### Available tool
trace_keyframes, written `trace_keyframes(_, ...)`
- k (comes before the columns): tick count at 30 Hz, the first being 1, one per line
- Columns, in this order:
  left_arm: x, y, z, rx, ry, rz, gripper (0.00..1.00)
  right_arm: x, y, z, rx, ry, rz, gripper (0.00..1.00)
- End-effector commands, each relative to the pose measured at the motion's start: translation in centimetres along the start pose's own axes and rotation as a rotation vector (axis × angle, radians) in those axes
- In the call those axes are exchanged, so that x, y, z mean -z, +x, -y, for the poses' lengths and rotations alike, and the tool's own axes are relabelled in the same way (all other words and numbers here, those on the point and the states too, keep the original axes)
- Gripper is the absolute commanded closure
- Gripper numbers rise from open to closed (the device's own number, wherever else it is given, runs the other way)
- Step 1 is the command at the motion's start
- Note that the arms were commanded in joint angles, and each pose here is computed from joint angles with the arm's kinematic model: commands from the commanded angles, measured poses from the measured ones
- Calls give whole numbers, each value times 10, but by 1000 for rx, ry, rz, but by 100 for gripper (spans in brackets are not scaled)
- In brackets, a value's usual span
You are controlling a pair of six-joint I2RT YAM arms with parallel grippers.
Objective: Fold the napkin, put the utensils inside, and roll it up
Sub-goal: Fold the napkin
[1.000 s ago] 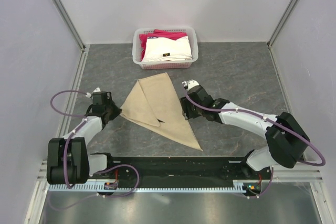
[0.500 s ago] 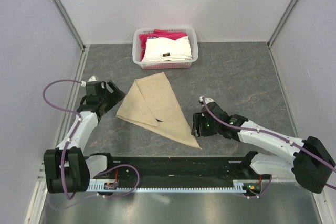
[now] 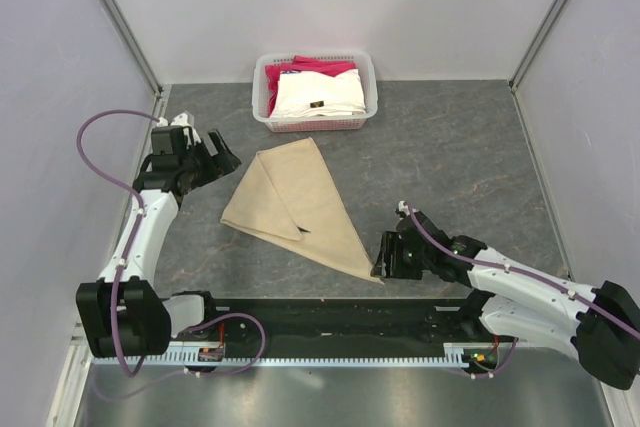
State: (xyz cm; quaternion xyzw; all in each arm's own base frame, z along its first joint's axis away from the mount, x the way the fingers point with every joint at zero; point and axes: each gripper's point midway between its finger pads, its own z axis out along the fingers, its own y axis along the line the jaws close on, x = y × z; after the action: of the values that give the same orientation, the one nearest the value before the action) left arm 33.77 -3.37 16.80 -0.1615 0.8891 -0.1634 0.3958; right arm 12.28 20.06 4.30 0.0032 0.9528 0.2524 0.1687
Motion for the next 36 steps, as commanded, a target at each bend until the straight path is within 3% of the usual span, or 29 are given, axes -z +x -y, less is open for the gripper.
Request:
trace_keyframes(1, 2, -1, -5, -98, -10, -20, 2, -3, 2, -7, -41, -20, -13, 37)
trace_keyframes(18, 6, 3, -1, -96, 18, -13, 2, -17, 21, 17, -75, 71, -45, 41)
trace_keyframes(24, 7, 3, 0, -96, 22, -8, 2, -13, 20, 5, -65, 29, -49, 41)
trace_keyframes(29, 7, 4, 1, -93, 31, -10, 2, -4, 18, -7, -140, -35, -23, 38)
trace_keyframes(36, 9, 6, 7, -93, 63, -11, 2, -8, 15, 3, -205, 6, 14, 38)
